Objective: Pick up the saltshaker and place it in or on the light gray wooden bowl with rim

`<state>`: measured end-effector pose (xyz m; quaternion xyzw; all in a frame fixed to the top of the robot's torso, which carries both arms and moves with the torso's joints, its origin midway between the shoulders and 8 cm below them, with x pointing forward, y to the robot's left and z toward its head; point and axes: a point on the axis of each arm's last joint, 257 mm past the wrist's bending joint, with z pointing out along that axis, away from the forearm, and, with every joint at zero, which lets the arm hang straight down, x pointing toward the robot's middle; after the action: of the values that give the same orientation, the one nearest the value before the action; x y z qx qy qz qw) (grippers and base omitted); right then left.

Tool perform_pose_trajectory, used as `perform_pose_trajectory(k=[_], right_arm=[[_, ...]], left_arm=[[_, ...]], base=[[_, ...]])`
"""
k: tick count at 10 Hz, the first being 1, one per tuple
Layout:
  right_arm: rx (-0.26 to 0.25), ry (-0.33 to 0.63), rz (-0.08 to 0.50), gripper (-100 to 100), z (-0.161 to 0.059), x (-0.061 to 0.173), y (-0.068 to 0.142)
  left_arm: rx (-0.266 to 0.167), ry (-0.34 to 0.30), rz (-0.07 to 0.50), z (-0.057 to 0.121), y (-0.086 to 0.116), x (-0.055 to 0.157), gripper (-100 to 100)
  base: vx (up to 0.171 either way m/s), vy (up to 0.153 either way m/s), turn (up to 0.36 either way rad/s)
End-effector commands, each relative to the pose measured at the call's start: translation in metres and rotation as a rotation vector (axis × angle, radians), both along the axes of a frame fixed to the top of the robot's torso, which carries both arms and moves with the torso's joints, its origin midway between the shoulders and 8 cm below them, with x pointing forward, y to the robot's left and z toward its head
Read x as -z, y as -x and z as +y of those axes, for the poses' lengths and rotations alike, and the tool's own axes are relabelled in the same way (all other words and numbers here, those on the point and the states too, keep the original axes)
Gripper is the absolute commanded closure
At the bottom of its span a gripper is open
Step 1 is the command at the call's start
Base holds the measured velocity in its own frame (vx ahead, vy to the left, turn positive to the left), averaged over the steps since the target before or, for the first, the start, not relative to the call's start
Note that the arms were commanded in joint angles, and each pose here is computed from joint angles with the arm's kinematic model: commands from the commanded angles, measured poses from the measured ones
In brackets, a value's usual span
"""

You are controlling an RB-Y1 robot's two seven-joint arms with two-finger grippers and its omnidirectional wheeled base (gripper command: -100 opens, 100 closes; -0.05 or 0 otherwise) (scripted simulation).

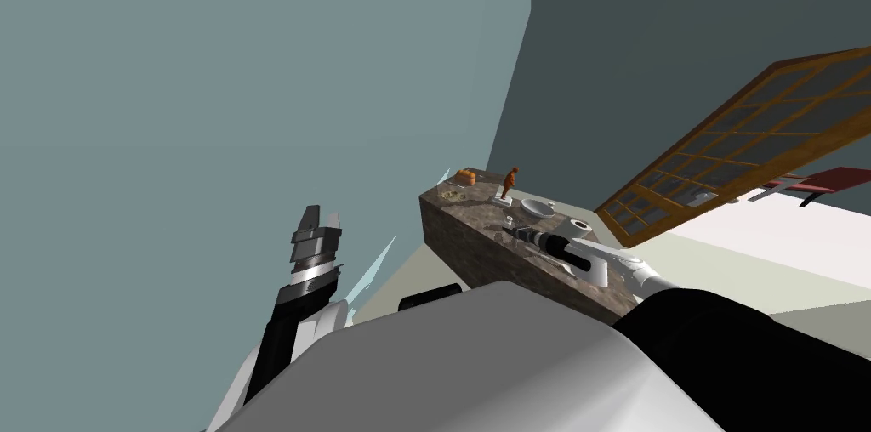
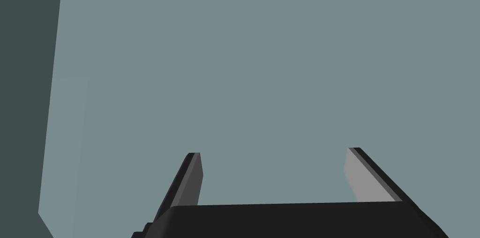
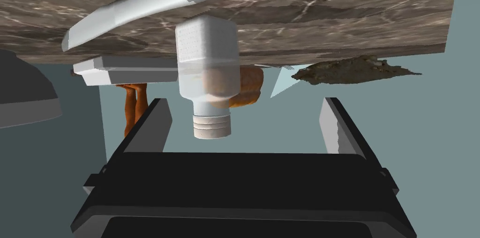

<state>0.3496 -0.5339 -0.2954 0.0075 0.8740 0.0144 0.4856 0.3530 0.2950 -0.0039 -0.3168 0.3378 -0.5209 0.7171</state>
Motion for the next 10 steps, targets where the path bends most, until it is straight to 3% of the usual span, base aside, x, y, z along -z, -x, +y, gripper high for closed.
perform_pose_trajectory(k=[1, 3, 5, 6, 7, 9, 10], right_arm=[[0.005, 0.073, 0.037, -100, -0.023, 0.003, 0.006], [0.012, 0.174, 0.088, -100, -0.054, 0.003, 0.015], [0.011, 0.175, 0.089, -100, -0.055, 0.004, 0.013], [0.012, 0.179, 0.091, 0, -0.057, 0.004, 0.013], [0.026, 0.178, 0.09, -100, -0.059, 0.012, 0.016], [0.029, 0.177, 0.09, -100, -0.06, 0.012, 0.016], [0.029, 0.177, 0.09, 100, -0.06, 0.013, 0.016]], left_arm=[[0.0, 0.0, 0.0, 0.0, 0.0, 0.0, 0], [0.0, 0.0, 0.0, 0.0, 0.0, 0.0, 0], [0.0, 0.0, 0.0, 0.0, 0.0, 0.0, 0], [0.0, 0.0, 0.0, 0.0, 0.0, 0.0, 0], [0.0, 0.0, 0.0, 0.0, 0.0, 0.0, 0], [0.0, 0.0, 0.0, 0.0, 0.0, 0.0, 0], [0.0, 0.0, 0.0, 0.0, 0.0, 0.0, 0]], base=[[0.065, 0.056, 0.036], [0.08, 0.065, 0.048], [0.055, 0.041, 0.019], [0.007, 0.005, 0.0], [0.033, -0.013, 0.108], [0.036, -0.024, 0.056], [0.0, 0.0, 0.0]])
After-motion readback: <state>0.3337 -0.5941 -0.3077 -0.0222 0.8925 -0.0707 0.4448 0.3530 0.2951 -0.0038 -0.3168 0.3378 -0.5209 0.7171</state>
